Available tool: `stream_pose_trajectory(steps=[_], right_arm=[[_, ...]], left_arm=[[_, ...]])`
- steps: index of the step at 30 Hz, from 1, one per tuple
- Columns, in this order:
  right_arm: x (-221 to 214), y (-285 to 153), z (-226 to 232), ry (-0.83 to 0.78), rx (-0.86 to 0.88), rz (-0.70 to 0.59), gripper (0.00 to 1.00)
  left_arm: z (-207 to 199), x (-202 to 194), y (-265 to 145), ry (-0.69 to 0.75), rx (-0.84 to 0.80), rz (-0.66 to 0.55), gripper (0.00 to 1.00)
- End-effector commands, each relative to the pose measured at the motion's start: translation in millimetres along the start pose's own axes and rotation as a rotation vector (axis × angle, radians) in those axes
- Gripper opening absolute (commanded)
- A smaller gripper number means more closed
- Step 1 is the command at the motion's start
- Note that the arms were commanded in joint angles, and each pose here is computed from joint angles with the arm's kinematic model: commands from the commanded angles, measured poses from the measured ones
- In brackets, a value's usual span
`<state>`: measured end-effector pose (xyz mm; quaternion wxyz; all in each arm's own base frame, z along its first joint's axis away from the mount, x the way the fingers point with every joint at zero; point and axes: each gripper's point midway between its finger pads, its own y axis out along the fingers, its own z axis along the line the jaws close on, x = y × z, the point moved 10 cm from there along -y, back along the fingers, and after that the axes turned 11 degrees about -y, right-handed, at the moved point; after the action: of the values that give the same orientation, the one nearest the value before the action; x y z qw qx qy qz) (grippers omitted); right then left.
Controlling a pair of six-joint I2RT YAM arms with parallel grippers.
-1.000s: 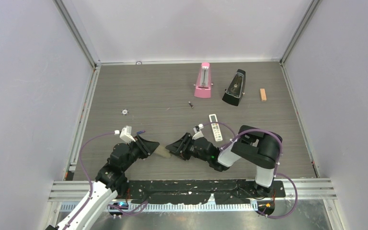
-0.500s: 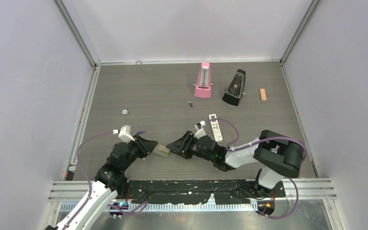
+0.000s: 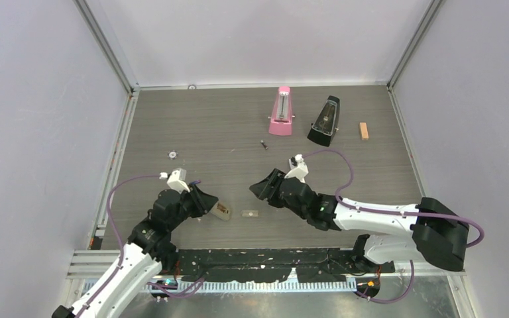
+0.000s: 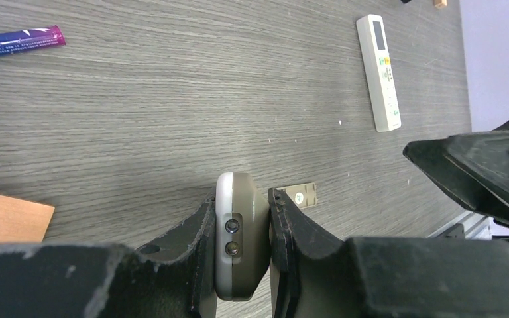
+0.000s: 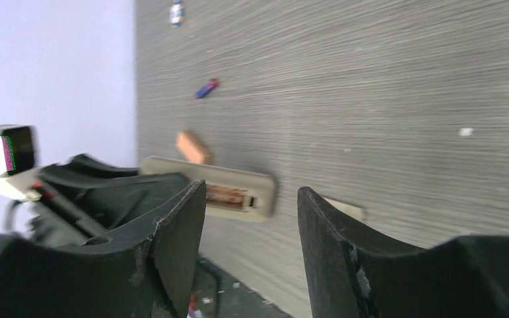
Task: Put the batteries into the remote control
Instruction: Remove the battery cover from the remote control, then adjust the remote control.
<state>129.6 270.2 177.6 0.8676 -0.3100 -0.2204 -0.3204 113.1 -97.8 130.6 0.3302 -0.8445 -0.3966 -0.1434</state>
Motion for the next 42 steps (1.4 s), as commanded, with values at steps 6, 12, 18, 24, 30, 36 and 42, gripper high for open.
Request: stream_pose_trajectory(steps=[6, 12, 18, 24, 30, 36, 42], right_arm=[[11, -14, -1, -0.382, 0.043, 0.069, 0.62], [8, -34, 21, -0.591, 0.418, 0.164, 0.71], [3, -41, 37, -0.661, 0.637, 0.223, 0.75], [-4, -46, 63, -0.731, 0.796, 0.26, 0.81], [-23, -52, 79, -0.787, 0.899, 0.343, 0.82], [-35, -55, 80, -0.803, 0.904, 0.381, 0.82], [-44, -57, 81, -0.758, 0.927, 0.413, 0.79]], left_arm=[[-10, 10, -15, 0.166, 0.039, 0.07, 0.0], [-43, 17, -36, 0.206, -0.171, 0.162, 0.0], [-70, 21, -60, 0.244, -0.327, 0.279, 0.0], [-90, 17, -77, 0.281, -0.588, 0.419, 0.0], [-94, 14, -85, 0.311, -0.692, 0.481, 0.0], [-97, 12, -91, 0.323, -0.786, 0.491, 0.0], [-100, 14, -94, 0.321, -0.821, 0.46, 0.0]])
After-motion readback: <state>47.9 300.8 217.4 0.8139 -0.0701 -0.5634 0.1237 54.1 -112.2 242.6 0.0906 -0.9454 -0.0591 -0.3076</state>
